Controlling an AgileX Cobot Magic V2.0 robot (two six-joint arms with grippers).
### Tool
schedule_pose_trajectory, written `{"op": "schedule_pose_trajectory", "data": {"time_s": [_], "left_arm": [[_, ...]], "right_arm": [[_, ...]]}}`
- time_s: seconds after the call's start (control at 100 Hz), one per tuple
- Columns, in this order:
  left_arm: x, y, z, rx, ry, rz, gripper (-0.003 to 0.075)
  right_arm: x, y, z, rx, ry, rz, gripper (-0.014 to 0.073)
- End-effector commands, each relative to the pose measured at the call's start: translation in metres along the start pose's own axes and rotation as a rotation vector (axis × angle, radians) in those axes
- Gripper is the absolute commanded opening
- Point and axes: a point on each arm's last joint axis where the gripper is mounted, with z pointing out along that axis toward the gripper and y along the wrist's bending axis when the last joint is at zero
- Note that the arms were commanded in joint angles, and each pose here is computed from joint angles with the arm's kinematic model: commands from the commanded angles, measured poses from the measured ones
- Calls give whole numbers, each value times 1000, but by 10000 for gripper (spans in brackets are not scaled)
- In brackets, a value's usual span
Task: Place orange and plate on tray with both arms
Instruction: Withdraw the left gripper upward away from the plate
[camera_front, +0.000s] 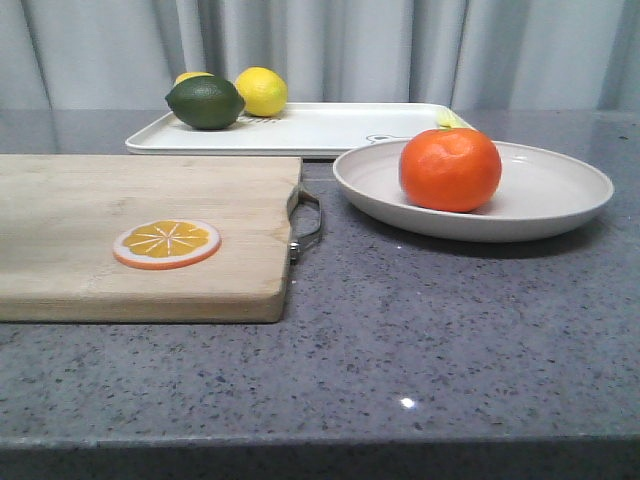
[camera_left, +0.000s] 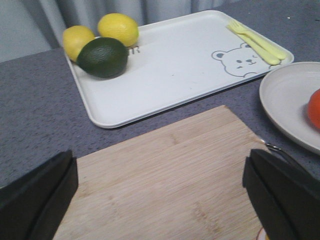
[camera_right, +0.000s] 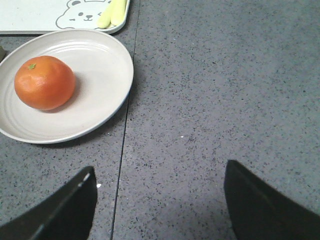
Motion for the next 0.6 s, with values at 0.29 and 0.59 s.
{"op": "schedule_pose_trajectory", "data": {"time_s": [0.29,0.59], "left_arm": [[-12,3,-37,-65,-168,-20,640],[-11,4,-36,-65,-163,-21,640]], "right_arm": [[-33,9,51,-84,-46,53,539],[-47,18,129,-130,48,78,539]]}}
